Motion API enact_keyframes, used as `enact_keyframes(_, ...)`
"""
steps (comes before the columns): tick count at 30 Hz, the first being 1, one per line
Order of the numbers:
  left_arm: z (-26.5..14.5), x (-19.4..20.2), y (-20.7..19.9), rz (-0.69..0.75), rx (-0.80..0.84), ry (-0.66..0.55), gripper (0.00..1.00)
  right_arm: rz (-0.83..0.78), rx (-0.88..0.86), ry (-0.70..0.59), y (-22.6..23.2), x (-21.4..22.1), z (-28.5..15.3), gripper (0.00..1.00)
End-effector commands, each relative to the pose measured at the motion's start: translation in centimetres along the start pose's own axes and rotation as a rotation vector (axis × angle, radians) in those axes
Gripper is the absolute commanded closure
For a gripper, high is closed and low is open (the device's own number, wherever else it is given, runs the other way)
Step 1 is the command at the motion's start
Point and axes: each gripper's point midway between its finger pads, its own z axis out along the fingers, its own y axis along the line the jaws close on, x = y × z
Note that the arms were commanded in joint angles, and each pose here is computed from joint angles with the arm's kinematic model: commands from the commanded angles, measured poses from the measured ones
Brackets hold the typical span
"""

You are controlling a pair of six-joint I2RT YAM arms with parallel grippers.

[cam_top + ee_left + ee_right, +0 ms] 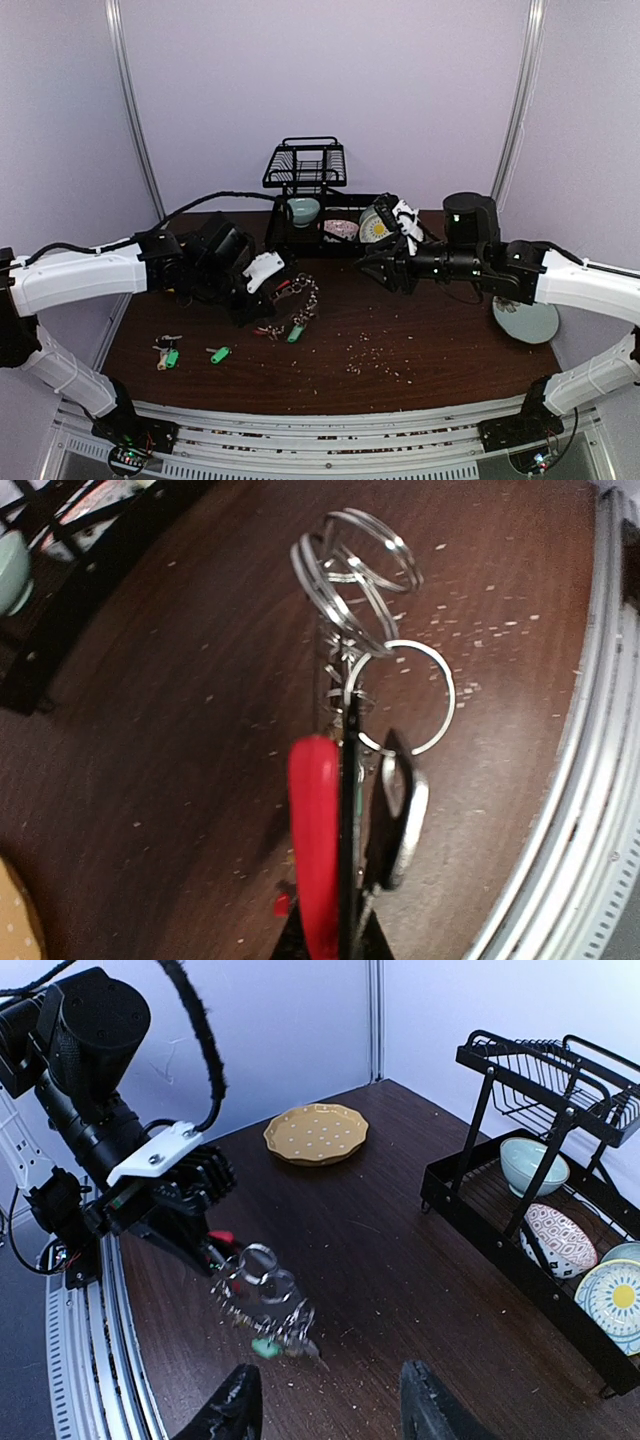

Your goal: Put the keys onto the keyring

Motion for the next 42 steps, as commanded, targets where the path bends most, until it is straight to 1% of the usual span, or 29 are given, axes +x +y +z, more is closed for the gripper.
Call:
enact_keyframes(1,-0.5,-0.9,-5.1,0.035,0.283,-0.094,1.0,0.005,0.066,-0.05,-0.9,-1.7,-1.7,0.51)
enact_keyframes(5,0.8,1.2,-8.0,0.001,0.478,-0.007,1.0,-0.003,0.081,-0.052,-1.1,-2.0,-1.8,0.5)
enact_keyframes(8,2.1,2.5,-8.2,-0.041,0.519,0.053,1.0,-0.003,0.066,-0.045,-1.0,-2.0,-1.4,0.5)
enact_keyframes(14,6.1,4.5,-4.4,-0.184,0.484,0.172,1.0,-0.004,0.053,-0.041,-0.8,-2.1,-1.2,0.5)
enact_keyframes(17,7.7,4.9,-2.4,-0.194,0.439,0.205,1.0,-0.005,0.05,-0.039,-0.7,-2.1,-1.3,0.5)
enact_keyframes(19,8.6,4.5,0.1,-0.218,0.371,0.21,1.0,-0.002,0.045,-0.04,-0.6,-2.0,-1.3,0.5)
enact_keyframes(23,10.5,5.5,4.4,-0.255,0.255,0.265,1.0,0.002,0.038,-0.038,-0.5,-1.6,-1.3,0.5)
enact_keyframes(27,11.3,5.7,6.6,-0.273,0.218,0.274,1.0,0.003,0.042,-0.038,-0.5,-1.5,-1.6,0.5)
enact_keyframes(28,11.4,5.8,7.0,-0.273,0.205,0.283,0.98,0.003,0.046,-0.038,-0.6,-1.4,-1.6,0.5)
enact_keyframes(31,11.7,6.2,8.0,-0.276,0.169,0.305,0.87,0.005,0.047,-0.04,-0.6,-1.3,-1.7,0.5)
enact_keyframes(32,11.7,6.2,8.4,-0.277,0.153,0.307,0.81,0.008,0.046,-0.038,-0.6,-1.2,-1.7,0.5)
enact_keyframes(35,10.8,5.6,10.8,-0.286,0.045,0.282,0.55,0.015,0.037,-0.036,-0.5,-1.0,-1.5,0.5)
enact_keyframes(37,9.1,4.2,12.8,-0.291,-0.042,0.221,0.44,0.016,0.031,-0.038,-0.4,-1.0,-1.5,0.5)
enact_keyframes(40,6.1,2.3,14.9,-0.277,-0.16,0.134,0.34,0.019,0.021,-0.035,-0.2,-0.9,-1.5,0.5)
enact_keyframes(42,4.3,2.0,15.2,-0.277,-0.21,0.101,0.32,0.022,0.015,-0.033,-0.1,-0.8,-1.4,0.5)
